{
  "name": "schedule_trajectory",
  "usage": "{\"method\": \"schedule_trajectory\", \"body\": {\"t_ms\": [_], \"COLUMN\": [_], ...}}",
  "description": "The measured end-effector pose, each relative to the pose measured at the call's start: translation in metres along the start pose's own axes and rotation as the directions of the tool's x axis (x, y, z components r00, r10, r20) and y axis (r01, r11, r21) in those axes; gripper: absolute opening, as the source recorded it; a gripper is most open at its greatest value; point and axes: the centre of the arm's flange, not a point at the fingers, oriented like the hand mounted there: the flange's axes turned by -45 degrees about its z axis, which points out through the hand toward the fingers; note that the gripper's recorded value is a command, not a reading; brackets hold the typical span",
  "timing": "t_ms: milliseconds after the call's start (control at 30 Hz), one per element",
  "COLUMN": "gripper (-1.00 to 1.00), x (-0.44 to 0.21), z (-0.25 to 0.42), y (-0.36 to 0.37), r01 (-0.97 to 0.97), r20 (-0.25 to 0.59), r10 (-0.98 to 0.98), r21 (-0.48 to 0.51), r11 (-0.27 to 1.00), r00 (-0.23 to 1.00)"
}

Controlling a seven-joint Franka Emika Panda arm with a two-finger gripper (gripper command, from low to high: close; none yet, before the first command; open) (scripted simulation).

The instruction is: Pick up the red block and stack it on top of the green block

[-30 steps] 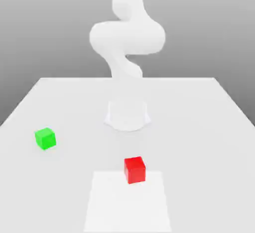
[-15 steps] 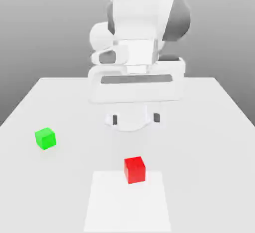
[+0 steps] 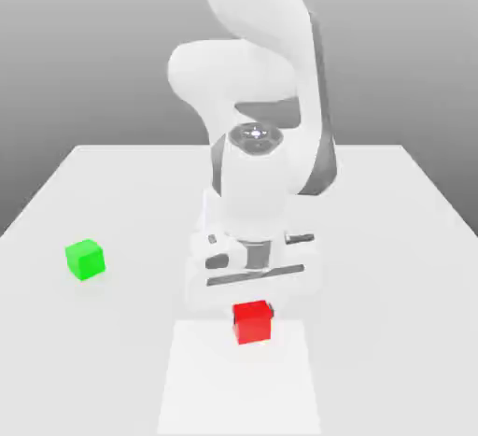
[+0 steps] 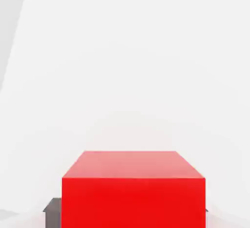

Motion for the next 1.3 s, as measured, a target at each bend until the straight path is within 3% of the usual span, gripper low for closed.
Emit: {"method": "schedule_trajectory", "body": {"t_ms": [300,467,667,900,1200,1233,1300], "gripper": [-1.00,-1.00,-1.00,-1.00,-1.00,1.00,1.00], "x": [0.000,-0.027,-0.104,-0.229,-0.243,-0.245,-0.244], "z": [-0.060,-0.078,-0.093,-0.102,-0.044,-0.039,-0.039], "y": [0.001,0.084,0.184,0.250,0.254,0.254,0.254], "r01": [-0.002,-0.309,-0.695,-0.960,-0.975,-0.976,-0.975], "r20": [0.000,-0.004,-0.007,-0.002,0.001,0.001,0.001], "r10": [0.002,0.309,0.695,0.960,0.975,0.976,0.975], "r21": [0.000,-0.009,-0.011,0.000,0.007,0.004,0.004], "r11": [1.000,0.951,0.719,0.279,0.224,0.218,0.223], "r00": [1.000,0.951,0.719,0.279,0.224,0.218,0.223]}}
